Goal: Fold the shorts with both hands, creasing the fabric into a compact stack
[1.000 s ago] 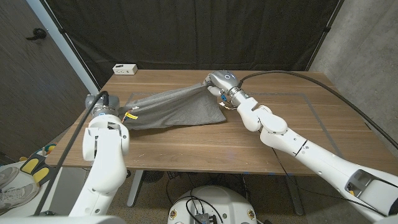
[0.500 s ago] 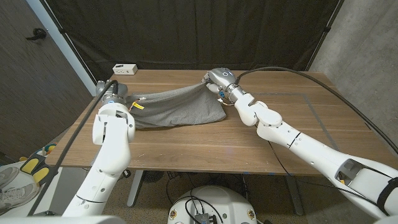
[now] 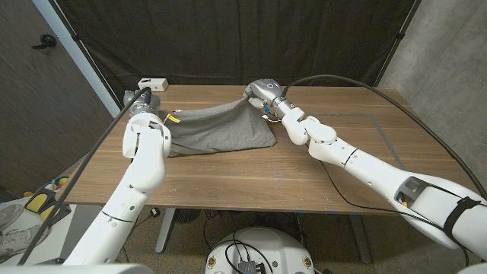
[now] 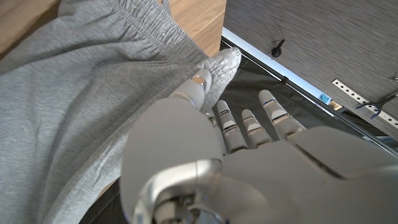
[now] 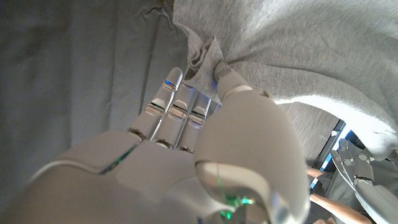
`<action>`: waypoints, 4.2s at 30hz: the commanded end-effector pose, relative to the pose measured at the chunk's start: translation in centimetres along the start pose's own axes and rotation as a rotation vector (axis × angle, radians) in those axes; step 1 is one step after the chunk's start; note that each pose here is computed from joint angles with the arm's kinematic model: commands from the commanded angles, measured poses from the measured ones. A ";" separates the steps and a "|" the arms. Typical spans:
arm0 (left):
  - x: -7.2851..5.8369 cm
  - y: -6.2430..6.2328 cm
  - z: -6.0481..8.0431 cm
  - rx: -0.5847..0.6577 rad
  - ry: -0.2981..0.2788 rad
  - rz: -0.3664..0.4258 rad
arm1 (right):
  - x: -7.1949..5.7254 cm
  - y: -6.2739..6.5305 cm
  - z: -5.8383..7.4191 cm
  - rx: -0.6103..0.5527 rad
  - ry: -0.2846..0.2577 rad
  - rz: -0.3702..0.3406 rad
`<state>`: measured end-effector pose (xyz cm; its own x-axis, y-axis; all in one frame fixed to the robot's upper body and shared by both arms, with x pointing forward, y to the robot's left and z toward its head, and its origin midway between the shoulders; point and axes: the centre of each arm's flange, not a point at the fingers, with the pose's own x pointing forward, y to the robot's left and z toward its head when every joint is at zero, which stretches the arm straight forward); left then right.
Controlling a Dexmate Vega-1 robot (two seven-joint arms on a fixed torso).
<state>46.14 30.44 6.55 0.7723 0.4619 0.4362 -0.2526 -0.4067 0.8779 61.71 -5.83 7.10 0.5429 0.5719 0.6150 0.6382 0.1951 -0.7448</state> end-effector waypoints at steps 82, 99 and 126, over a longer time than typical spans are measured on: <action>10.3 -6.8 6.0 0.260 0.203 -0.043 | 11.8 6.5 -1.2 -0.157 0.223 0.525; 8.9 -7.6 8.6 0.427 0.351 0.247 | 11.3 6.6 -2.0 -0.162 0.225 0.471; 2.9 -5.2 6.6 -0.044 0.167 0.287 | 6.0 5.3 0.4 -0.027 0.061 0.074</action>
<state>55.94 29.09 2.25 0.5173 0.4533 0.7259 -0.3627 -0.6521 0.6657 72.61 -4.06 7.06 0.7270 0.4512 0.5176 0.5834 -0.0083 -0.8122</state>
